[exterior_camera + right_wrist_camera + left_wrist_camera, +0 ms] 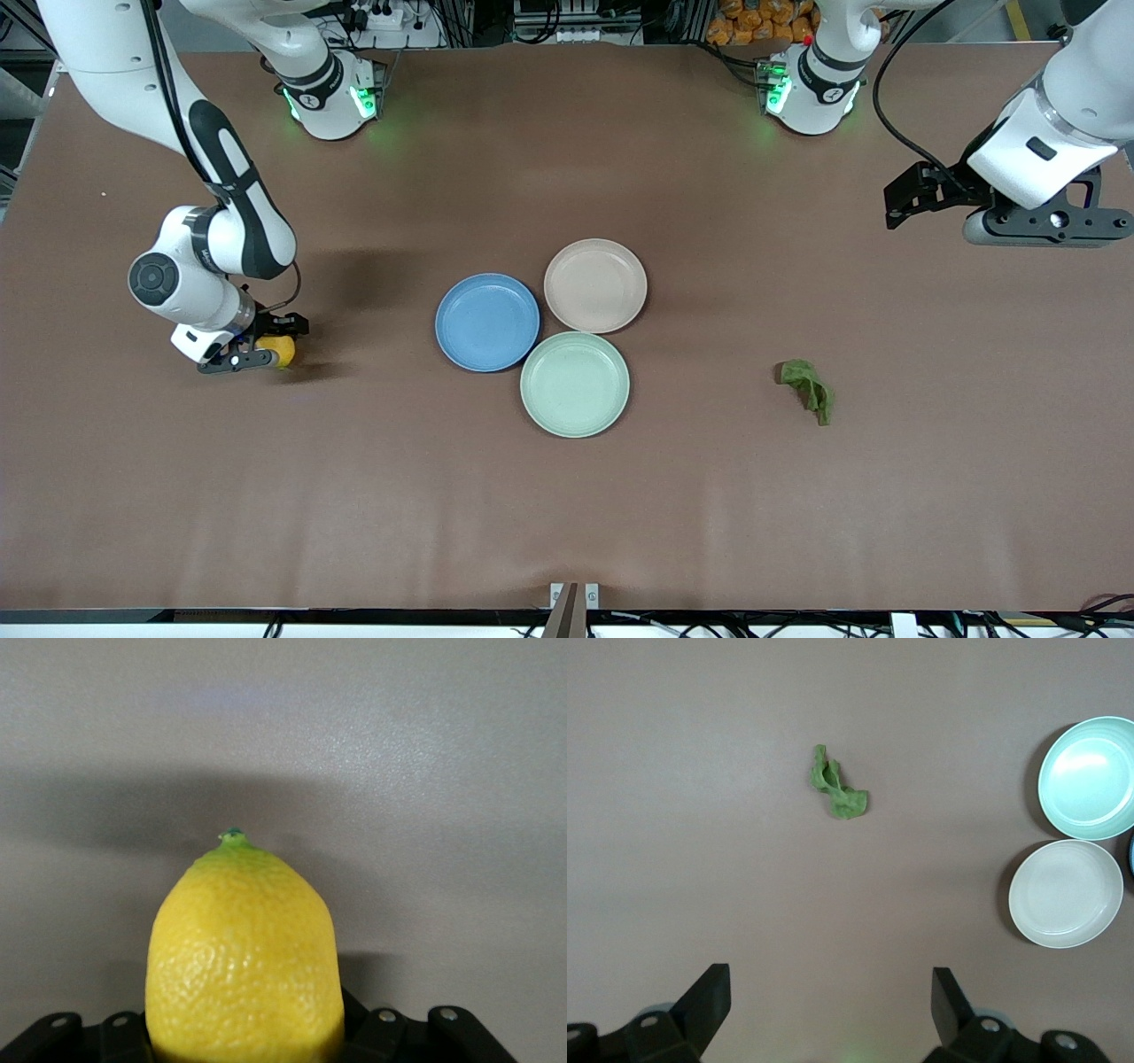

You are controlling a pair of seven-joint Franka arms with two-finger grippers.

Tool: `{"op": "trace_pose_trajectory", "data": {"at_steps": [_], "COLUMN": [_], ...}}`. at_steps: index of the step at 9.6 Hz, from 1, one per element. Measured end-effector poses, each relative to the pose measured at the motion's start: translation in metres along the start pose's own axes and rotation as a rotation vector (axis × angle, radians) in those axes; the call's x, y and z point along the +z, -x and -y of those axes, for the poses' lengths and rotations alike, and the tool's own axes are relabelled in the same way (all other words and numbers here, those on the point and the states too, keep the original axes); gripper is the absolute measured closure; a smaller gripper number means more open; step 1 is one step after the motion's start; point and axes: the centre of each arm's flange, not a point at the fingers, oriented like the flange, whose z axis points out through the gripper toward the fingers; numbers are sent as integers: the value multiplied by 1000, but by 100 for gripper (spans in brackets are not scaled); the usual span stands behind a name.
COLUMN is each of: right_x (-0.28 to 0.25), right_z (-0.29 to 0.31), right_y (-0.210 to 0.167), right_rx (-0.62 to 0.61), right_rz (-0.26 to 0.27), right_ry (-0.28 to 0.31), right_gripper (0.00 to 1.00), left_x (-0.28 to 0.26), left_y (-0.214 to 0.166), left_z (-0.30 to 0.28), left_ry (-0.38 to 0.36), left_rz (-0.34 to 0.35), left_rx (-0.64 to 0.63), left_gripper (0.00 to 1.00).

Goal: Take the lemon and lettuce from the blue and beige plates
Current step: 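Lower the lemon onto the table and open the right gripper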

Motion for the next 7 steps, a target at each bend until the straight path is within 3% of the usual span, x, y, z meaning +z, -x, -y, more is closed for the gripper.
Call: {"op": "trace_pose_trajectory", "data": {"at_steps": [2, 5, 7], "right_x": [6, 5, 2], "right_z": [0, 0, 2], "right_y": [1, -1, -4], "right_rx": [0, 22, 41], "right_rz": [7, 1, 14], "right_ry": [1, -11, -35], "right_gripper": [47, 6, 0], "left_x": [0, 0, 1], "left_y": [0, 0, -1], "left_z": [2, 2, 1], "left_ry": [0, 0, 0], "left_rz": [0, 0, 2], "left_rx": [-2, -1, 2], "left_gripper": [0, 0, 0]}}
